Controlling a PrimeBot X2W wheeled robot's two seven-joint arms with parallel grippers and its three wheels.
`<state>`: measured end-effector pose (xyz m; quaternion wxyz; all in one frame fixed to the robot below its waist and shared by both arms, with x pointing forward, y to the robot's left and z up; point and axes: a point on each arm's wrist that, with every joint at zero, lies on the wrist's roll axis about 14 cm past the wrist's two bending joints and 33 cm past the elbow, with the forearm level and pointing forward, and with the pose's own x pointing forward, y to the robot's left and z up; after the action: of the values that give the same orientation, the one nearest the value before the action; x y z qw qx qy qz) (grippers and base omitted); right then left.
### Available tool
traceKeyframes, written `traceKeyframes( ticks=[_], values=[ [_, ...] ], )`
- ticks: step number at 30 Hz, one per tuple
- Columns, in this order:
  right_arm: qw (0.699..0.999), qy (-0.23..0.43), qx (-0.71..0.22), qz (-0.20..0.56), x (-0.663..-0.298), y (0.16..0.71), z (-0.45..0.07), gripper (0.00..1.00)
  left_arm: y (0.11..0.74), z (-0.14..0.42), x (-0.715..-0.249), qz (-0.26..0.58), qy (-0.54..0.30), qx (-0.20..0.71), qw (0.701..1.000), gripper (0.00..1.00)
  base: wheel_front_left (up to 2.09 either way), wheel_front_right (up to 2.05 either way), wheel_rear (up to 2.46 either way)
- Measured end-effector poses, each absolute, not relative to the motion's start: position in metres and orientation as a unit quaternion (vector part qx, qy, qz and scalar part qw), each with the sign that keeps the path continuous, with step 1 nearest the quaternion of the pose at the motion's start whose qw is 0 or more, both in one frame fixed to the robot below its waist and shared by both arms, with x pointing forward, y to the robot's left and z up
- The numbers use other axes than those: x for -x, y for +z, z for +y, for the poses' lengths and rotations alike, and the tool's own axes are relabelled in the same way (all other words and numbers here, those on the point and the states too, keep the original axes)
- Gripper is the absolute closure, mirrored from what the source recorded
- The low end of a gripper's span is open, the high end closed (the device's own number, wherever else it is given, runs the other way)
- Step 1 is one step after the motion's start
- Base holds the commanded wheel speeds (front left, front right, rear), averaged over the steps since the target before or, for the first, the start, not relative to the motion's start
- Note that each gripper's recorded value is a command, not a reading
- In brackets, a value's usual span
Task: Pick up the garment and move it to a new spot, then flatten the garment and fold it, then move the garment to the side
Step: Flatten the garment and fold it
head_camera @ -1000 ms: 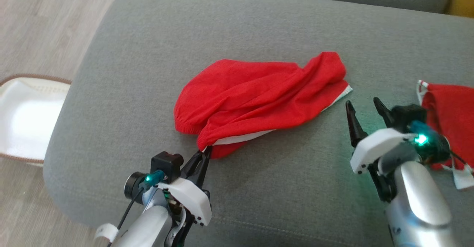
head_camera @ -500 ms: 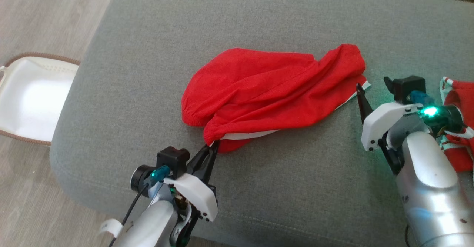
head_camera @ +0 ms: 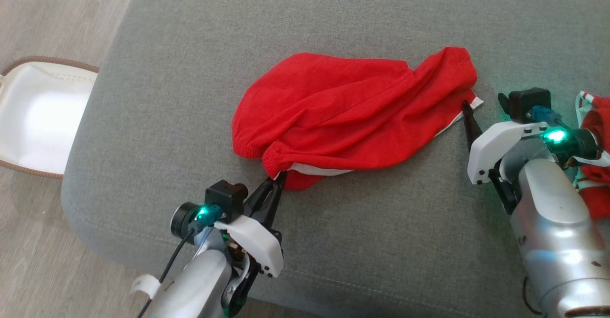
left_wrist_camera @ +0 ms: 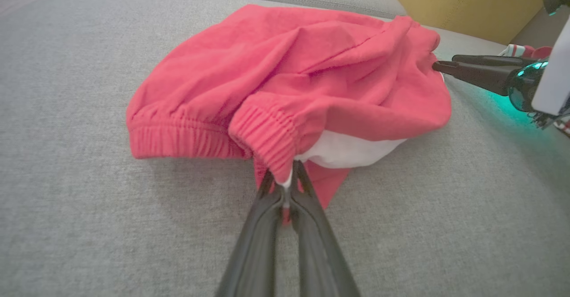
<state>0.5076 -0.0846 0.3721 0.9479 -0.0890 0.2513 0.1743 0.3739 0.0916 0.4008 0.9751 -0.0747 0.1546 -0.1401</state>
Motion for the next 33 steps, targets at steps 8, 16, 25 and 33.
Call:
traceKeyframes(
  ticks=[8,16,25,33],
  values=[
    [0.944,0.179,0.094,0.262,-0.508,0.368,-0.082,0.97,0.403,0.091,-0.376,0.151,-0.142,0.071,0.976,1.00,0.00,0.00,0.00],
    [0.938,0.196,0.092,0.271,-0.506,0.366,-0.070,1.00,0.404,0.093,-0.377,0.148,-0.138,0.071,0.977,1.00,0.00,0.00,0.00],
    [0.955,0.176,0.066,0.231,-0.510,0.393,-0.083,1.00,0.428,0.098,-0.384,0.110,-0.138,0.060,0.982,1.00,0.00,0.00,0.00],
    [0.982,0.155,0.007,0.106,-0.542,0.495,-0.086,1.00,0.504,0.104,-0.418,0.004,-0.165,0.010,0.986,1.00,0.00,0.00,0.00]
  ],
)
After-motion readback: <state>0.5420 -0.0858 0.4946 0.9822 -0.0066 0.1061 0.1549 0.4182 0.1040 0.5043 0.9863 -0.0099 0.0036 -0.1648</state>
